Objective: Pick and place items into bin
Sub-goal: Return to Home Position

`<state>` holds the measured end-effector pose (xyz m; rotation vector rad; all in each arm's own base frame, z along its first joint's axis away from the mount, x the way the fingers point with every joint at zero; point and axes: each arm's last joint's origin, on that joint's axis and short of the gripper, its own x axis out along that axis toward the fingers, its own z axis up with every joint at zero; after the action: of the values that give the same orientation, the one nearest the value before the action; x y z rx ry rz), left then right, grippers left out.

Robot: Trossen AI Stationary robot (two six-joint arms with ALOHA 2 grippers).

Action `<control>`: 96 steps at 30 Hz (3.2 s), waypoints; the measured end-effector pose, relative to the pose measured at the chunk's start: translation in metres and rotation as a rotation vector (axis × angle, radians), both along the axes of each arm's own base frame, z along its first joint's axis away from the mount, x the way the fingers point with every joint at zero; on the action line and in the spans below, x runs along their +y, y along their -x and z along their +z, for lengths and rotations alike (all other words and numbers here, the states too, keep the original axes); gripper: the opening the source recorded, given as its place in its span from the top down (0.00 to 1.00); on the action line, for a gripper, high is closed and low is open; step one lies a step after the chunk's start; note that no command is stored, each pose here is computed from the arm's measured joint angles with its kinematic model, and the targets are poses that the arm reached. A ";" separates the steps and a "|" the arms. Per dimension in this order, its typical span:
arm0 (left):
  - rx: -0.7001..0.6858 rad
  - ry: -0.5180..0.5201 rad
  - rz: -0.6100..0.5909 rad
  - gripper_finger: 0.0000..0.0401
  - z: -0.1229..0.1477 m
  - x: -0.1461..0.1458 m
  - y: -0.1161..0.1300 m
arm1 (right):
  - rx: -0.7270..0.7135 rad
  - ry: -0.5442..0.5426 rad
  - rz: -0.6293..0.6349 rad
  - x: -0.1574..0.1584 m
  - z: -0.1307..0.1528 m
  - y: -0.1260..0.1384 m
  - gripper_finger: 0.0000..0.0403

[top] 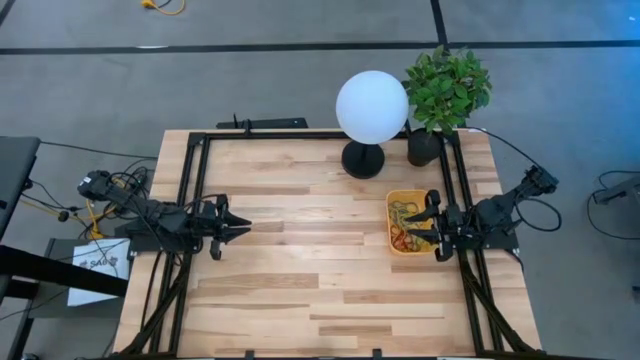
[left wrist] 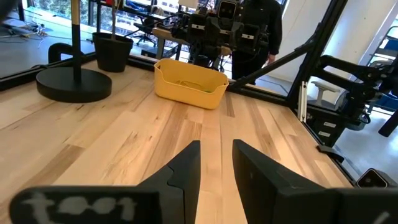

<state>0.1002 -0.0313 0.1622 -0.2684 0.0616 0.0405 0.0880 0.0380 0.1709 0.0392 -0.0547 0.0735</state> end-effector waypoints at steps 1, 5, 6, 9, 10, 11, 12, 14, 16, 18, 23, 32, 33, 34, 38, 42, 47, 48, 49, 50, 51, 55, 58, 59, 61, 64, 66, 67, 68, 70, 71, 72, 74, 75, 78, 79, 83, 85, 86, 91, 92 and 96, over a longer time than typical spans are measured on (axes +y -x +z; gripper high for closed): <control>0.000 0.000 0.000 0.79 0.000 0.000 0.000 | 0.000 0.000 0.000 0.000 0.000 0.000 0.66; 0.000 0.000 0.000 0.79 0.000 0.000 0.000 | 0.000 0.000 0.000 0.000 0.000 0.000 0.66; 0.000 0.000 0.000 0.79 0.000 0.000 0.000 | 0.000 0.000 0.000 0.000 0.000 0.000 0.66; 0.000 0.000 0.000 0.79 0.000 0.000 0.000 | 0.000 0.000 0.000 0.000 0.000 0.000 0.66; 0.000 0.000 -0.001 0.79 0.000 0.000 0.000 | 0.000 0.000 0.000 0.000 0.000 0.000 0.66; 0.000 0.000 0.000 0.79 0.000 0.000 0.000 | 0.000 0.000 0.000 0.000 0.000 0.000 0.66; 0.000 0.000 0.000 0.79 0.000 0.000 0.000 | 0.000 0.000 0.000 0.000 0.000 0.000 0.66; 0.000 0.000 0.000 0.79 0.000 0.000 0.000 | 0.000 0.000 0.000 0.000 0.000 0.000 0.66; 0.000 0.000 0.000 0.79 0.000 0.000 0.000 | 0.000 0.000 0.000 0.000 0.000 0.000 0.66; 0.000 0.000 0.000 0.79 0.000 0.000 0.000 | 0.000 0.000 0.000 0.000 0.000 0.000 0.66; 0.000 0.000 -0.001 0.79 0.000 0.000 0.000 | 0.000 0.000 0.000 0.000 0.000 0.000 0.66; 0.000 0.000 -0.001 0.79 0.000 0.000 0.000 | 0.000 0.000 0.000 0.000 0.000 0.000 0.66; 0.000 0.000 0.000 0.79 0.000 0.000 0.000 | 0.000 0.000 0.000 0.000 0.000 0.000 0.66; 0.000 0.000 -0.001 0.79 0.000 0.000 0.000 | 0.000 0.000 0.000 0.000 0.000 0.000 0.66; 0.000 0.000 -0.001 0.79 0.000 0.000 0.000 | 0.001 0.000 0.000 0.000 0.000 0.000 0.67; 0.000 0.000 -0.001 0.79 0.000 0.000 0.000 | 0.000 0.000 0.000 0.000 0.000 0.000 0.66; 0.000 0.000 -0.001 0.79 0.000 0.000 0.000 | 0.000 0.000 0.000 0.000 0.000 0.000 0.66; 0.000 0.000 -0.001 0.79 0.000 0.000 0.000 | 0.001 0.001 0.000 0.000 0.000 0.000 0.66; 0.000 0.000 -0.001 0.79 0.000 0.000 0.000 | 0.000 0.000 0.000 0.000 0.000 0.000 0.66; 0.000 0.000 -0.001 0.79 0.000 0.000 0.000 | 0.001 0.000 0.000 0.000 0.000 0.000 0.66; 0.000 0.000 0.000 0.79 0.000 0.000 0.000 | 0.000 0.000 0.000 0.000 0.000 0.000 0.66; 0.000 0.000 0.000 0.79 0.000 0.000 0.000 | 0.001 0.000 0.000 0.000 0.000 0.000 0.66; 0.000 0.000 -0.001 0.79 0.000 0.000 0.000 | 0.001 0.000 0.000 0.000 0.000 0.000 0.66; 0.000 0.000 0.000 0.79 0.000 0.000 0.000 | 0.001 0.001 0.000 0.000 0.000 0.000 0.65; 0.000 0.000 -0.001 0.79 0.000 0.000 0.000 | 0.000 0.000 0.000 0.000 0.000 0.000 0.66; 0.000 0.000 -0.001 0.79 0.000 0.000 0.000 | 0.001 0.001 0.000 0.000 0.000 0.000 0.66; 0.000 0.000 -0.001 0.79 0.000 0.000 0.000 | 0.001 0.001 0.000 0.000 0.000 0.000 0.66; 0.000 0.000 -0.001 0.79 0.000 0.000 0.000 | 0.001 0.001 0.000 0.000 0.000 0.000 0.66; 0.000 0.000 -0.001 0.79 0.000 0.000 0.000 | 0.001 0.001 0.000 0.000 0.000 0.000 0.66; 0.000 0.000 0.000 0.79 0.000 0.000 0.000 | 0.000 0.000 0.000 0.000 0.000 0.000 0.66; 0.000 0.000 0.000 0.79 0.000 0.000 0.000 | 0.000 0.000 0.000 0.000 0.000 0.000 0.65; 0.000 0.000 -0.001 0.79 0.000 0.000 0.000 | 0.001 0.000 0.000 0.000 0.000 0.000 0.65; 0.000 0.000 0.000 0.79 0.000 0.000 0.000 | 0.000 0.000 0.000 0.000 0.000 0.000 0.66; 0.000 0.000 0.000 0.79 0.000 0.000 0.000 | 0.000 0.000 0.000 0.000 0.000 0.000 0.66; 0.000 0.000 -0.001 0.79 0.000 0.000 0.000 | 0.000 0.000 0.000 0.000 0.000 0.000 0.67; 0.000 0.000 -0.001 0.79 0.000 0.000 0.000 | 0.000 0.000 0.000 0.000 0.000 0.000 0.67; 0.000 0.000 0.000 0.79 0.000 0.000 0.000 | 0.001 0.001 0.000 0.000 0.000 0.000 0.67; 0.000 0.000 0.000 0.79 0.000 0.000 0.000 | 0.001 0.001 0.000 0.000 0.000 0.000 0.67; 0.000 0.000 -0.001 0.79 0.000 0.000 0.000 | 0.000 0.000 0.001 0.000 0.000 0.000 0.67; 0.000 0.000 0.000 0.79 0.000 0.000 0.000 | 0.000 0.001 0.000 0.000 0.000 0.000 0.66; 0.000 0.000 -0.001 0.79 0.000 0.000 0.000 | 0.000 0.000 0.000 0.000 0.000 0.000 0.66; 0.000 0.000 0.000 0.79 0.000 0.000 0.000 | 0.000 0.000 0.000 0.000 0.000 0.000 0.66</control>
<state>0.1002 -0.0313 0.1622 -0.2685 0.0614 0.0400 0.0880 0.0380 0.1708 0.0389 -0.0542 0.0739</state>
